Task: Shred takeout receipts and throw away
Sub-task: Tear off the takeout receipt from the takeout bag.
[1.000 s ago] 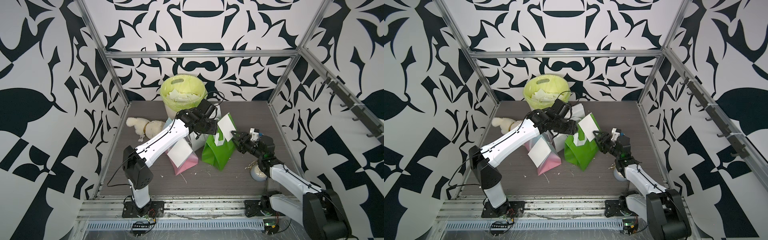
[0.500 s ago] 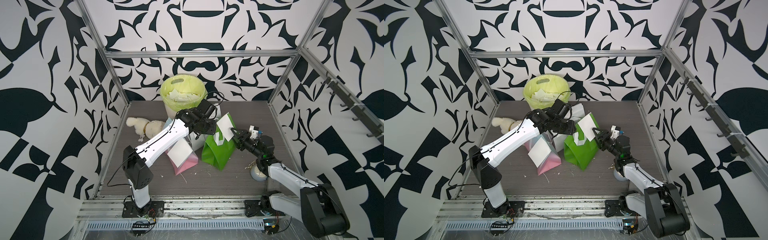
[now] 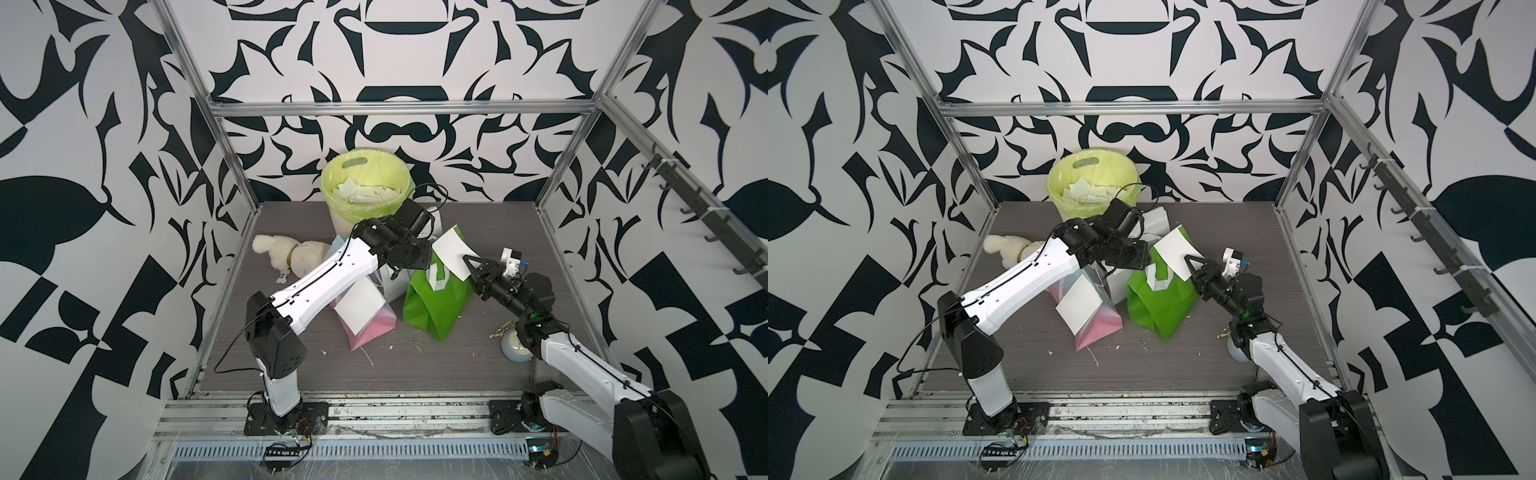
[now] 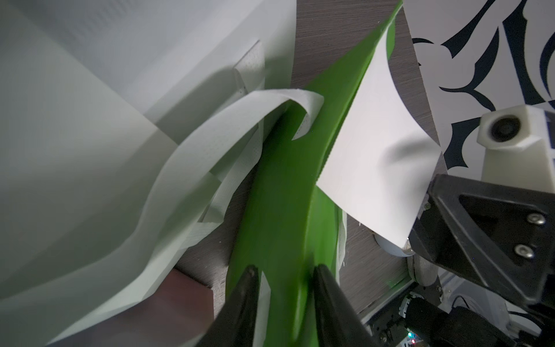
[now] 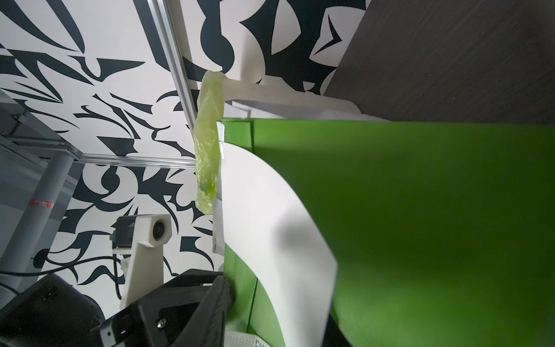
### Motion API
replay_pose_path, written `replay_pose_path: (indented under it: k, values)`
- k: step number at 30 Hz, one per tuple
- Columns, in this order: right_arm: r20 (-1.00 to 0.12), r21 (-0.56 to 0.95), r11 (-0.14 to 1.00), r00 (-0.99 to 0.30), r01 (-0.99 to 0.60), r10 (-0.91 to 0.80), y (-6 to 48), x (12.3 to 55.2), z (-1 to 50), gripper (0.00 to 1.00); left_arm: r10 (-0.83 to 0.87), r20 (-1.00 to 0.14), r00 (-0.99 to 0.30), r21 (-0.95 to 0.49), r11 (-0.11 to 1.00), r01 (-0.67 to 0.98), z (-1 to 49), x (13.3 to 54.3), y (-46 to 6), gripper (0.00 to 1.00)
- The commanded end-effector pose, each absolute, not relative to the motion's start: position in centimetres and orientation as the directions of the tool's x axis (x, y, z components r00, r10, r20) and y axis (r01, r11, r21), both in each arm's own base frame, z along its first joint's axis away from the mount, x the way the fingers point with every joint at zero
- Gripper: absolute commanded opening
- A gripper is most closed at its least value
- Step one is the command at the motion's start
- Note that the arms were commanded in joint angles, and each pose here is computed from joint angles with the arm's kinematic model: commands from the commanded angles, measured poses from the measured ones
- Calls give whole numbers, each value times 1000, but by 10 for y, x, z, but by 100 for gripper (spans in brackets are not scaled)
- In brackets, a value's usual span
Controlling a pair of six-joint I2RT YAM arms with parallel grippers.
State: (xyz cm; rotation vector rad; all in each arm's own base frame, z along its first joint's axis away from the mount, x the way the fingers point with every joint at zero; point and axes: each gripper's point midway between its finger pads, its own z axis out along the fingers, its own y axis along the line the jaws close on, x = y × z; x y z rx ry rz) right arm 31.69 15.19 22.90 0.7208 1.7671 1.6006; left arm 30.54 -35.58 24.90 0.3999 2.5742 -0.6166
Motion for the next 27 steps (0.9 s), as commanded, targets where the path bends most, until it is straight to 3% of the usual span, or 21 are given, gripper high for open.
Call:
replay_pose_path:
  k: [1, 9, 14, 27]
  values:
    - [-138, 990, 103, -634, -92, 761, 155, 322, 253, 35, 175, -479, -860, -345, 863, 368, 247, 302, -352, 34]
    - [-149, 989, 101, -623, -112, 768, 154, 322, 270, 13, 171, -478, -861, -330, 874, 357, 242, 304, -351, 33]
    - [-157, 987, 100, -603, -127, 782, 150, 321, 284, 0, 166, -476, -864, -318, 883, 345, 240, 305, -348, 24]
    - [-152, 984, 69, -585, -162, 796, 151, 337, 325, 0, 151, -466, -872, -297, 902, 314, 231, 308, -344, 0]
